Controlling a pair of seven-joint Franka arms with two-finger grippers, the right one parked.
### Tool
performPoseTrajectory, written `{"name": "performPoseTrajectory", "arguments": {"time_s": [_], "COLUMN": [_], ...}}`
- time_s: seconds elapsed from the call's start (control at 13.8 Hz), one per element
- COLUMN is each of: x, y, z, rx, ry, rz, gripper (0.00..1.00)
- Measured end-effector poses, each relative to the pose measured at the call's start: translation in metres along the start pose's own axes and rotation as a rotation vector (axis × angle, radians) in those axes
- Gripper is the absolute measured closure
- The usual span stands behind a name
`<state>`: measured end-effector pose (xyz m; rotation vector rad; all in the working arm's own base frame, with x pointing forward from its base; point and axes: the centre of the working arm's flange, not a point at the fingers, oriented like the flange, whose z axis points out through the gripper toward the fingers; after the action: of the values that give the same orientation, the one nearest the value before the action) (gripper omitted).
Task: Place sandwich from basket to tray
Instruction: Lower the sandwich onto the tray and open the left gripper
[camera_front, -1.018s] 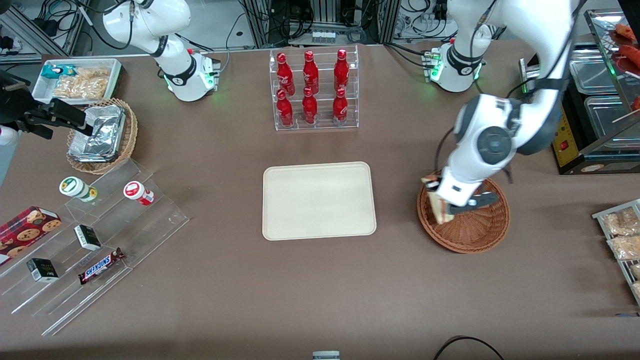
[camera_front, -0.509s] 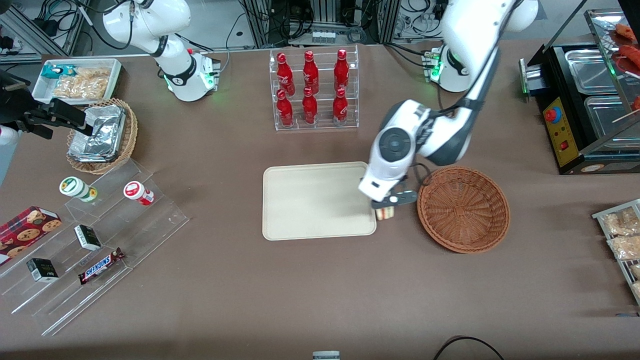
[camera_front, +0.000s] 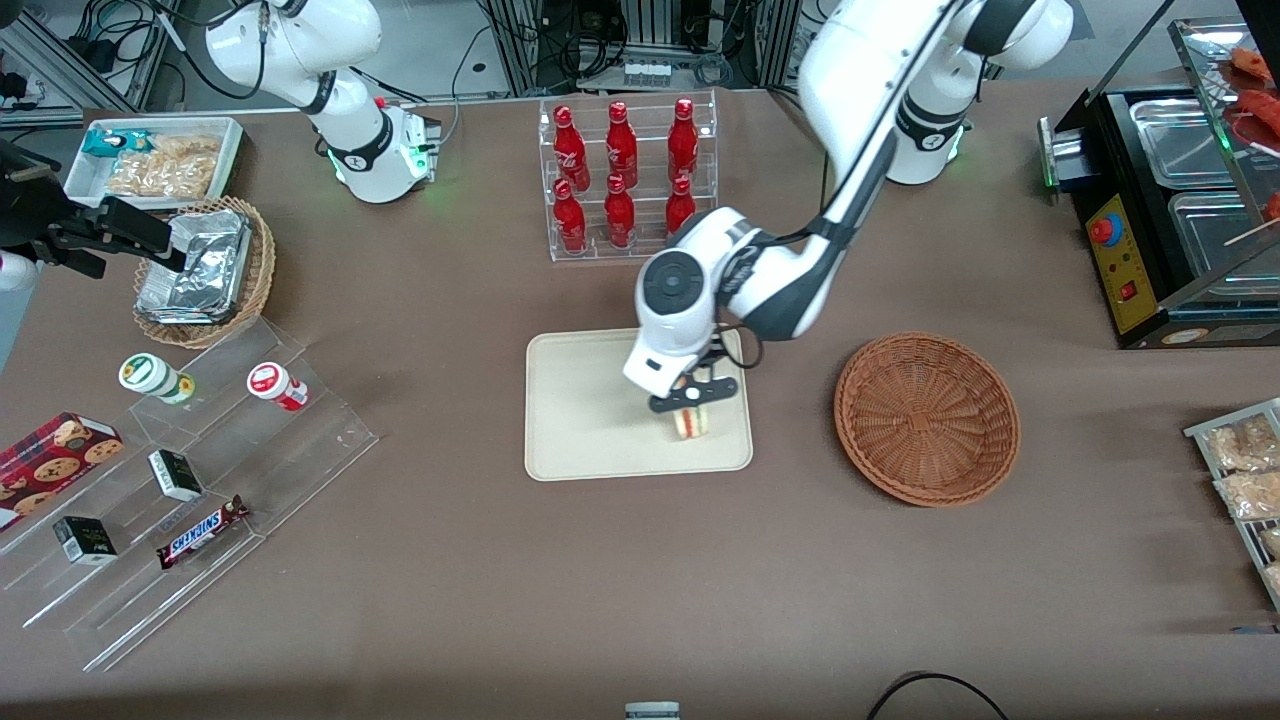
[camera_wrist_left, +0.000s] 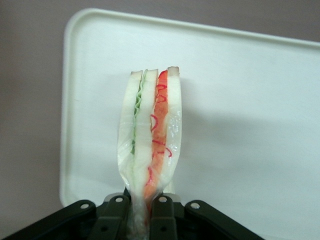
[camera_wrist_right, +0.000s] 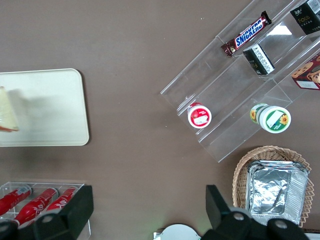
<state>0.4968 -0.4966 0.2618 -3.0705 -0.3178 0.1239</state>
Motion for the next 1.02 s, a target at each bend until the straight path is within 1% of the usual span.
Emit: {"name": "performPoseTrajectory", "arguments": {"time_s": [0.29,0.58,0.65,0.73,0.8,0.87,0.95,1.02], "x": [-0.011,-0.007,-0.008,-0.008,-0.008,-0.008,-0.007,-0.005], "y": [0.038,0.047,0.047,0.047,0.048,0.05,0.051,0.053], "z": [0.02,0.021,0.021,0.021,0.019,0.016,0.01,0.002], "rx": [-0.015,-0.029,-0.03,-0.037,-0.047,-0.054,-0.063,-0.076], "ry": [0.009,0.016,0.013,0.005,-0.002,-0.001,0.004,0.011], "rz": [0.008,0.008,0.007,0.0,-0.006,-0.008,-0.008,-0.008], "gripper": [0.85,0.85,0.79,0.71,0.6,0.51,0.4,0.31]}}
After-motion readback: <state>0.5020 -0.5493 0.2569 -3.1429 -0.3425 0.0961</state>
